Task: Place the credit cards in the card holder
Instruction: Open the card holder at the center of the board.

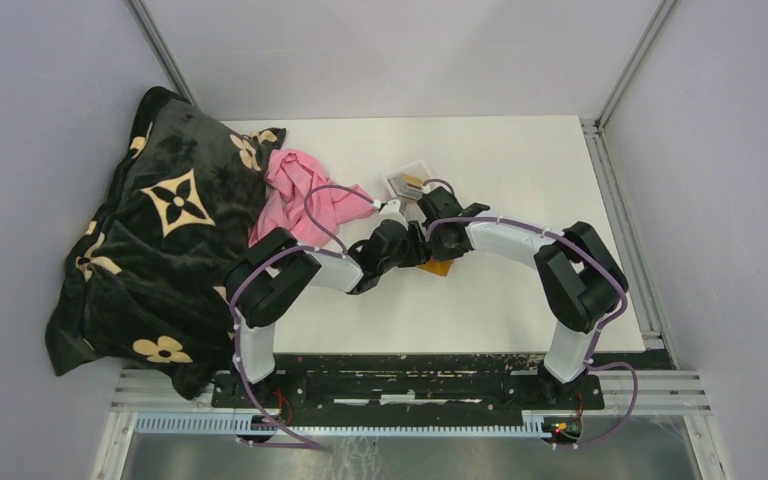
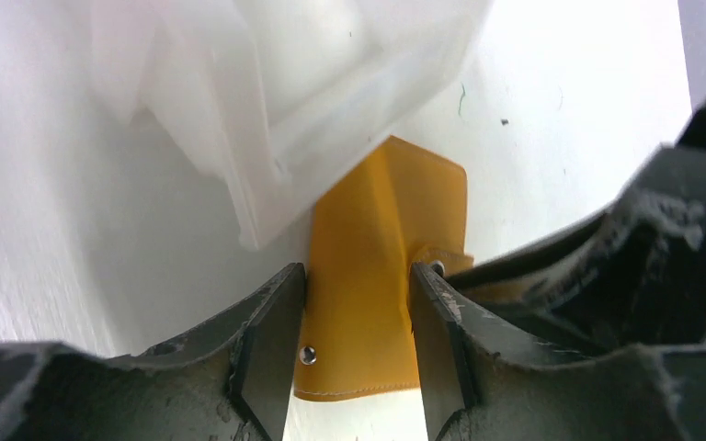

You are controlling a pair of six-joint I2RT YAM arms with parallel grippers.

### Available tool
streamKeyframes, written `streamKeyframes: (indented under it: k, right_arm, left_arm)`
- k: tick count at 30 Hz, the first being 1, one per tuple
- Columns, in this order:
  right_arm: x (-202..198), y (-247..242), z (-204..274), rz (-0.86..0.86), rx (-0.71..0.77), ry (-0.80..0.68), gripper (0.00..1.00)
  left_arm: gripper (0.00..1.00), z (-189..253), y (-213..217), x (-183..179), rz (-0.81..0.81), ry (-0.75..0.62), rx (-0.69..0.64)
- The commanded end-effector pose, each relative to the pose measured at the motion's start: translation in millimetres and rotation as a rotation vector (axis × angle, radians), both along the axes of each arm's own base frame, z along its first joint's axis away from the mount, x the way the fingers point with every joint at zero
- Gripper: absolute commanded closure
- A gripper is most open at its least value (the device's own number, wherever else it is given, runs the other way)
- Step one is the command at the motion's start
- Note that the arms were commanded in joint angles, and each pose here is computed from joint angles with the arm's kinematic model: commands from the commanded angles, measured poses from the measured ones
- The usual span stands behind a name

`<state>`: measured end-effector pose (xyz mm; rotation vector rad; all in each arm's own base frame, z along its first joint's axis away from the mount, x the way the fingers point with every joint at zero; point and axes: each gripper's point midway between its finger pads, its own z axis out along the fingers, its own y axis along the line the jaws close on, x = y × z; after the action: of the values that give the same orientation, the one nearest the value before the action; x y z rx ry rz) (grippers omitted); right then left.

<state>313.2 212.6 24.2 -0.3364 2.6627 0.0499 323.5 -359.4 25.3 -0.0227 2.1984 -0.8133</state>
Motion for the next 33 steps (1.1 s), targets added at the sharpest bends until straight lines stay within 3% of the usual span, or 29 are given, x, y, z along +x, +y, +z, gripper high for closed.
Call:
streamKeyframes:
  k: [1, 8, 22, 33]
  right_arm:
    - [-26, -5, -20, 0.005, 0.01, 0.129, 0.75]
    - [-16, -7, -12, -0.02, 0.026, 0.117, 0.77]
    - [-3, -34, -5, -0.106, 0.002, 0.068, 0.83]
    - [8, -43, 8, -0.116, -0.011, 0.027, 0.84]
  left_arm:
    - [0.46, -102, 54, -40, -0.029, 0.227, 0.33]
    - [0.58, -134, 68, -64, -0.041, 0.342, 0.376]
    - [0.75, -158, 99, -121, -0.055, 0.493, 0.388]
    - [0.81, -146, 102, -143, -0.093, 0.486, 0.407]
